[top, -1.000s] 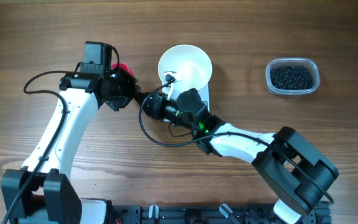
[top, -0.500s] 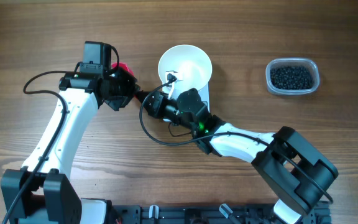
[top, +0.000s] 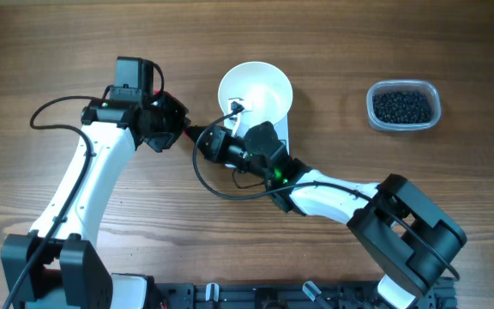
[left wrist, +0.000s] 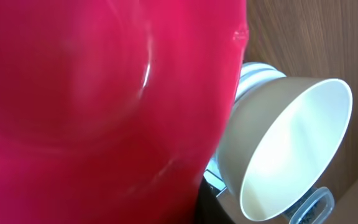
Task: Scoop item into bowl and weigh 150g on scale
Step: 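Move the right gripper to the pink scoop handle beside the bowl, then grasp the scoop handle with the right gripper and release the left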
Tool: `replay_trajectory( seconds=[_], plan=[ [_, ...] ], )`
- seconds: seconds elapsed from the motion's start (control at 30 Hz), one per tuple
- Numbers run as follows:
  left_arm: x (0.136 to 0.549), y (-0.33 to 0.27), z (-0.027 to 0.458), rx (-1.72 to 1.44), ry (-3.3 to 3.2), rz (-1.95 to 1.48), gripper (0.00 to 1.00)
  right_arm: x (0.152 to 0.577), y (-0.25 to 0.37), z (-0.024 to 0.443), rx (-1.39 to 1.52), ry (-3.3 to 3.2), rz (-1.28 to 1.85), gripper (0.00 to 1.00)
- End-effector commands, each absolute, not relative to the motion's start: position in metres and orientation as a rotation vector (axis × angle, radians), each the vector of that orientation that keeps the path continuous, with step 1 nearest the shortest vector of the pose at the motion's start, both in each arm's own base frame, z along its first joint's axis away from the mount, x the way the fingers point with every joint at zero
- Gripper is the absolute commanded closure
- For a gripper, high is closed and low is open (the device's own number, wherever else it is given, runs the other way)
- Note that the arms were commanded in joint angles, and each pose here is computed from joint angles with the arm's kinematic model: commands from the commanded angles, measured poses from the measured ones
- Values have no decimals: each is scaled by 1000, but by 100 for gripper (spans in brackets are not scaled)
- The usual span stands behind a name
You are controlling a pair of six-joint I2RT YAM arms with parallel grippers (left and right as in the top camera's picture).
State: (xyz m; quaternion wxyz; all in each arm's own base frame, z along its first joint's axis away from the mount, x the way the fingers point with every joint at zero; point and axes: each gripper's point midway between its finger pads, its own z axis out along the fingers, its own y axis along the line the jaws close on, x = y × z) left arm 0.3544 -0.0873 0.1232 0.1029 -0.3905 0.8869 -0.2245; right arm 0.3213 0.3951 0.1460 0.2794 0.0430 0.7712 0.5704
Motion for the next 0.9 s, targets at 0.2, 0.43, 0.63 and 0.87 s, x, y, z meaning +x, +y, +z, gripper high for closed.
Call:
replay_trajectory(
  seconds=[0.2, 0.43, 0.63, 0.87],
  plan=[
    [359, -86, 136, -1118, 2586, -651, 63, 318, 405, 148, 54, 2065, 1554, 96],
    [358, -89, 137, -1033, 2617, -664, 40, 321, 402, 148, -25, 2045, 1516, 96],
    [358, -91, 160, -890, 2575, -694, 41, 321, 393, 150, -163, 2045, 1561, 96],
    [330, -85, 235, -663, 2411, -714, 41, 320, 380, 164, -271, 2031, 1519, 96]
  ],
)
